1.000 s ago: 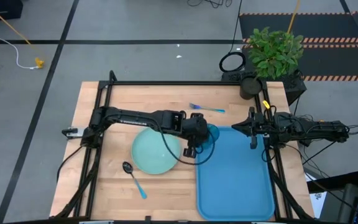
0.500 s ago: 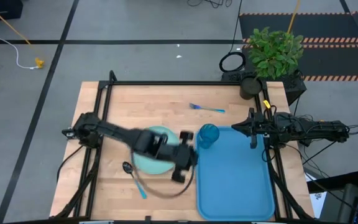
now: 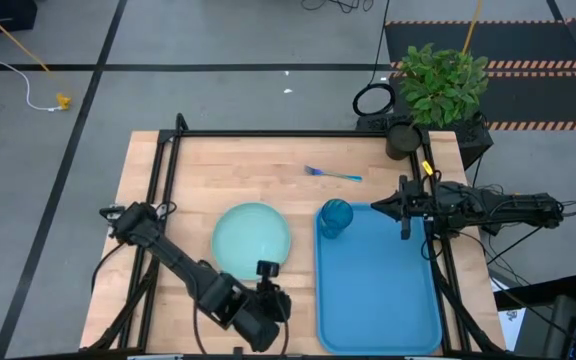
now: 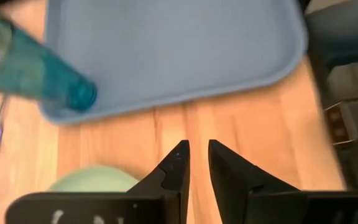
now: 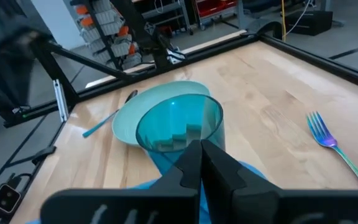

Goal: Pick and place plate/cup/fork/spoon on tray
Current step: Put the green plate on the blue serving tray to the left of the blue glass

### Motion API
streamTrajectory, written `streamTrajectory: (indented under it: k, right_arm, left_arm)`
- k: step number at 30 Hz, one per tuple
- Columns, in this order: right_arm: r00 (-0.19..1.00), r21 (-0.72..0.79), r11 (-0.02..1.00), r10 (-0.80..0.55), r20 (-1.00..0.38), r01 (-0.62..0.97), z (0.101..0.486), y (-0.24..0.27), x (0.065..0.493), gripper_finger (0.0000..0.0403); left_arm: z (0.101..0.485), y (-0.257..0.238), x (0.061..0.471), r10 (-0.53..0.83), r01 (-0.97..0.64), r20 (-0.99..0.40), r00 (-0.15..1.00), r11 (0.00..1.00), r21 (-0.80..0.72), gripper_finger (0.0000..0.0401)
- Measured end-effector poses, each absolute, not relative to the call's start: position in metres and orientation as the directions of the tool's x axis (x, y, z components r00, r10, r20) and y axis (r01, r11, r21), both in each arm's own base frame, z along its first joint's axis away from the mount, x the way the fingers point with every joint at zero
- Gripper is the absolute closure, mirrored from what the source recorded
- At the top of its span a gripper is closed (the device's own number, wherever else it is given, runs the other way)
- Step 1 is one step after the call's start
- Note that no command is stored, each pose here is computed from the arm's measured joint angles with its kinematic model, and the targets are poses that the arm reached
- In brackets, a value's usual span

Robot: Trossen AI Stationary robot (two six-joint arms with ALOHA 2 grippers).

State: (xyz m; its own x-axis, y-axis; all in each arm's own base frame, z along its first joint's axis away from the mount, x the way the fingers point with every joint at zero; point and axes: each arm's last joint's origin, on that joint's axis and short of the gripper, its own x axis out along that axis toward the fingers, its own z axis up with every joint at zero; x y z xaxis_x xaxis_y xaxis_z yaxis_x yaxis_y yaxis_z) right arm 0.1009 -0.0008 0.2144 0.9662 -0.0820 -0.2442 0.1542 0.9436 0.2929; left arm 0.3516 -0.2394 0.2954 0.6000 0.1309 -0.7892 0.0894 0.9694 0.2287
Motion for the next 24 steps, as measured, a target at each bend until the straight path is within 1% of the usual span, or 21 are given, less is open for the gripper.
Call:
streamTrajectory:
  k: [3,6,10,13,15,18,20,22,24]
  right_arm:
    - [0.966,0.293,0.944,-0.082,-0.245,0.154,0.214,-0.001,0.101,0.0403]
    - [0.966,0.291,0.944,-0.082,-0.245,0.154,0.214,-0.001,0.101,0.0403]
    - [0.966,0.279,0.948,-0.083,-0.245,0.152,0.214,-0.001,0.101,0.0403]
    - [0.966,0.269,0.951,-0.082,-0.246,0.149,0.214,-0.001,0.101,0.0403]
    - [0.966,0.268,0.952,-0.082,-0.246,0.149,0.214,-0.001,0.101,0.0403]
    - [0.966,0.268,0.952,-0.082,-0.247,0.150,0.214,-0.001,0.102,0.0403]
    - [0.965,0.268,0.952,-0.082,-0.249,0.150,0.214,-0.001,0.102,0.0403]
    - [0.964,0.275,0.949,-0.082,-0.255,0.153,0.214,-0.001,0.101,0.0403]
    - [0.963,0.284,0.946,-0.082,-0.257,0.156,0.213,-0.001,0.101,0.0403]
  left_arm:
    - [0.272,-0.235,0.349,0.190,0.027,-0.808,0.558,0.969,0.246,0.0344]
    - [0.245,-0.227,0.345,0.241,-0.020,-0.837,0.491,0.964,0.265,0.0345]
    - [0.214,-0.210,0.341,0.299,-0.154,-0.866,0.402,0.954,0.258,0.0337]
    - [0.196,-0.200,0.340,0.247,-0.225,-0.911,0.330,0.958,0.179,0.0317]
    - [0.186,-0.197,0.340,0.207,-0.244,-0.927,0.312,0.961,0.133,0.0299]
    - [0.176,-0.194,0.337,0.217,-0.247,-0.927,0.306,0.959,0.142,0.0271]
    - [0.171,-0.191,0.334,0.261,-0.264,-0.917,0.300,0.947,0.183,0.0255]
    - [0.169,-0.188,0.334,0.297,-0.280,-0.906,0.303,0.936,0.213,0.0242]
    - [0.169,-0.187,0.335,0.303,-0.277,-0.902,0.309,0.936,0.219,0.0234]
